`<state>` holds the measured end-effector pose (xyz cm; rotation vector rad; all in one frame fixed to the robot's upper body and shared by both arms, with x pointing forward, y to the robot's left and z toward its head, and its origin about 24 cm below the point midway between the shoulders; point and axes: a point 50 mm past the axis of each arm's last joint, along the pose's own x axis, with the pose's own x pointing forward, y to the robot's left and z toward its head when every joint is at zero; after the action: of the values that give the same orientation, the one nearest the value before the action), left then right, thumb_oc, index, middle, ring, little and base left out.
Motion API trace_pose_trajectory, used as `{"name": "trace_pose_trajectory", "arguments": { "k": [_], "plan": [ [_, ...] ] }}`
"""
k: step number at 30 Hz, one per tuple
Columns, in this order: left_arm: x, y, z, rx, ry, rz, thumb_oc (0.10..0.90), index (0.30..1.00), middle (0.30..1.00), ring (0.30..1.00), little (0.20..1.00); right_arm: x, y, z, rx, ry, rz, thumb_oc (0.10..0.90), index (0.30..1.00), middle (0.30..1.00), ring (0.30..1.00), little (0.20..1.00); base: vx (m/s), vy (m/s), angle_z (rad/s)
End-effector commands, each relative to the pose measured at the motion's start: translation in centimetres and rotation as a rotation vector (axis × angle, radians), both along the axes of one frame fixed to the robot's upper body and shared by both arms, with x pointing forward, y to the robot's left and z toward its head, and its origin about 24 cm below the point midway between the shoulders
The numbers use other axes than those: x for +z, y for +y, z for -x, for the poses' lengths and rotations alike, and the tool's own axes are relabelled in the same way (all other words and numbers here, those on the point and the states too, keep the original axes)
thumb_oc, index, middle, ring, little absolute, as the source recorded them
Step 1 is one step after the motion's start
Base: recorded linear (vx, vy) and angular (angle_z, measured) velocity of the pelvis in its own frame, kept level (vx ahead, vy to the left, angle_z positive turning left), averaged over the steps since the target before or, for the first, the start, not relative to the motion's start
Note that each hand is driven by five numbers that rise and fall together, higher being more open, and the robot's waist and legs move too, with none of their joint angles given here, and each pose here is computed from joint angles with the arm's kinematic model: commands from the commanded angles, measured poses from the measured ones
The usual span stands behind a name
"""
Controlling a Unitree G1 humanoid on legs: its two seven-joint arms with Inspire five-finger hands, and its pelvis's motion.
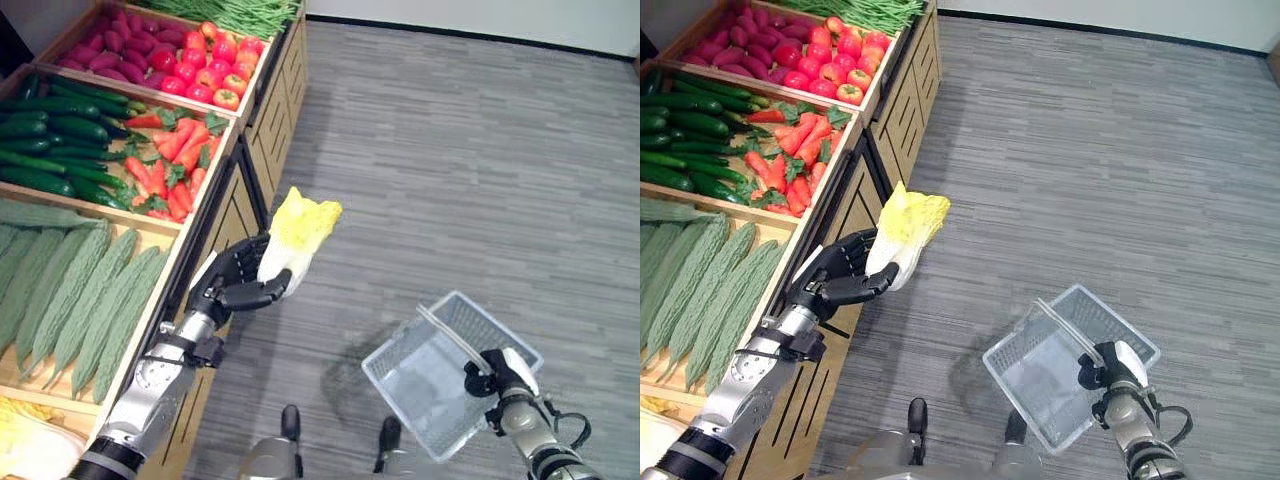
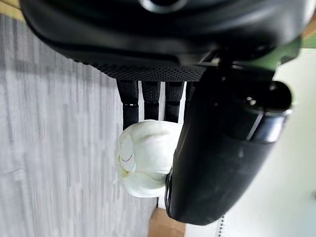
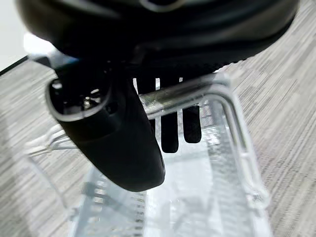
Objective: Get the vegetables into the basket
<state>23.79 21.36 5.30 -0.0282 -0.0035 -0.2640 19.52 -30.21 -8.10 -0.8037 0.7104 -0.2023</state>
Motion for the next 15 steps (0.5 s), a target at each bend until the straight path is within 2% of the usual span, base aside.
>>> {"name": "trace_pose_trajectory", "arguments": {
  "k": [1,8,9,15],
  "plan": [
    [4.7,-1.9,-0.9,-0.121,-0.269,-0.023,0.400,0.300,0.300,0.300,0.300,5.1,-0.9,-4.4,0.098,-0.258,0.088,0.400,0.300,0.300,0.300,0.300,0.04,-0.135,-0.07],
    [4.7,-3.3,-1.5,-0.190,-0.309,-0.194,0.400,0.300,0.300,0.300,0.300,8.4,1.4,-6.8,0.238,-0.421,0.049,0.400,0.300,0.300,0.300,0.300,0.03,-0.083,-0.07],
    [5.0,-3.8,-1.8,-0.222,-0.343,-0.281,0.400,0.300,0.300,0.300,0.300,10.0,2.4,-7.7,0.304,-0.488,0.040,0.400,0.300,0.300,0.300,0.300,0.03,-0.060,-0.03],
    [6.0,-5.8,-2.8,-0.352,-0.473,-0.548,0.400,0.300,0.300,0.300,0.300,13.7,4.9,-9.9,0.442,-0.631,0.018,0.400,0.300,0.300,0.300,0.300,0.03,-0.045,-0.09]
  ]
}}
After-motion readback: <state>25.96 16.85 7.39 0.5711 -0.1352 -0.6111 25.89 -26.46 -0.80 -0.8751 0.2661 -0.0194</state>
